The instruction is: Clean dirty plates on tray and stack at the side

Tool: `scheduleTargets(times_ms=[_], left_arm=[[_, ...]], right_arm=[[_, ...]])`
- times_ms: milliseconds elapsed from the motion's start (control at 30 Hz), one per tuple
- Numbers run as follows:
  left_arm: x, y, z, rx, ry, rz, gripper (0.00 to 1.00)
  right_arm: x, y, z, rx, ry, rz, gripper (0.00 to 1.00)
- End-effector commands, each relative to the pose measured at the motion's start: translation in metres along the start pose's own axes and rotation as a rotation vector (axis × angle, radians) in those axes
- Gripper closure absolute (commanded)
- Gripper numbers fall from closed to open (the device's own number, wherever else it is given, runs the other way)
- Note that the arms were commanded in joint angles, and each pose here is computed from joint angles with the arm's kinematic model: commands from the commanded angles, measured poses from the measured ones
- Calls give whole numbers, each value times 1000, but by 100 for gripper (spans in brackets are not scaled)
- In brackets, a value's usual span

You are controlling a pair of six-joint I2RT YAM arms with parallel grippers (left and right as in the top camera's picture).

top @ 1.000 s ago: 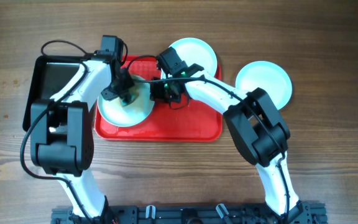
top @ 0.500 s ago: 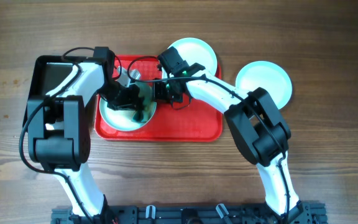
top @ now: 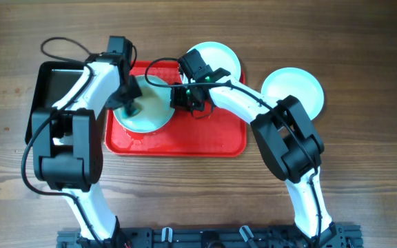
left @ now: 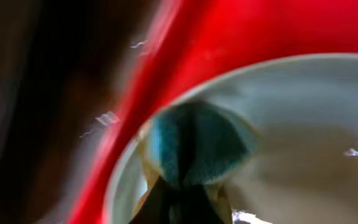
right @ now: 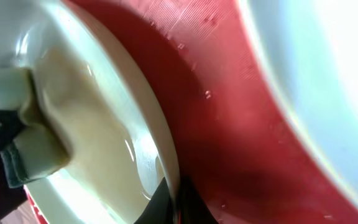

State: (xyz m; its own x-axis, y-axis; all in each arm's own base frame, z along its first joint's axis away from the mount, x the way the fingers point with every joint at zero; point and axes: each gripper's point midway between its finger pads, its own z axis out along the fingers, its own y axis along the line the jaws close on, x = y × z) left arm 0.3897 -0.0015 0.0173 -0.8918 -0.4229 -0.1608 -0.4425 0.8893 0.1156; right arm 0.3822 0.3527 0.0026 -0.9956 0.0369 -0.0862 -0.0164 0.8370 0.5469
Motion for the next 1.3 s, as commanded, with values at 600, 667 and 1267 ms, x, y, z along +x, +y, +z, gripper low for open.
scheduleTargets(times_ms=[600, 667, 1267], left_arm=[[-65, 80, -114, 310, -73, -165, 96], [-67, 89, -113, 314, -70, -192, 96], [-74, 90, -112, 319, -93, -197, 96]], right_arm=[[9, -21, 14, 65, 31, -1, 96], [3, -13, 5, 61, 23, -68, 96], [-61, 47, -223, 849, -722, -625, 96]])
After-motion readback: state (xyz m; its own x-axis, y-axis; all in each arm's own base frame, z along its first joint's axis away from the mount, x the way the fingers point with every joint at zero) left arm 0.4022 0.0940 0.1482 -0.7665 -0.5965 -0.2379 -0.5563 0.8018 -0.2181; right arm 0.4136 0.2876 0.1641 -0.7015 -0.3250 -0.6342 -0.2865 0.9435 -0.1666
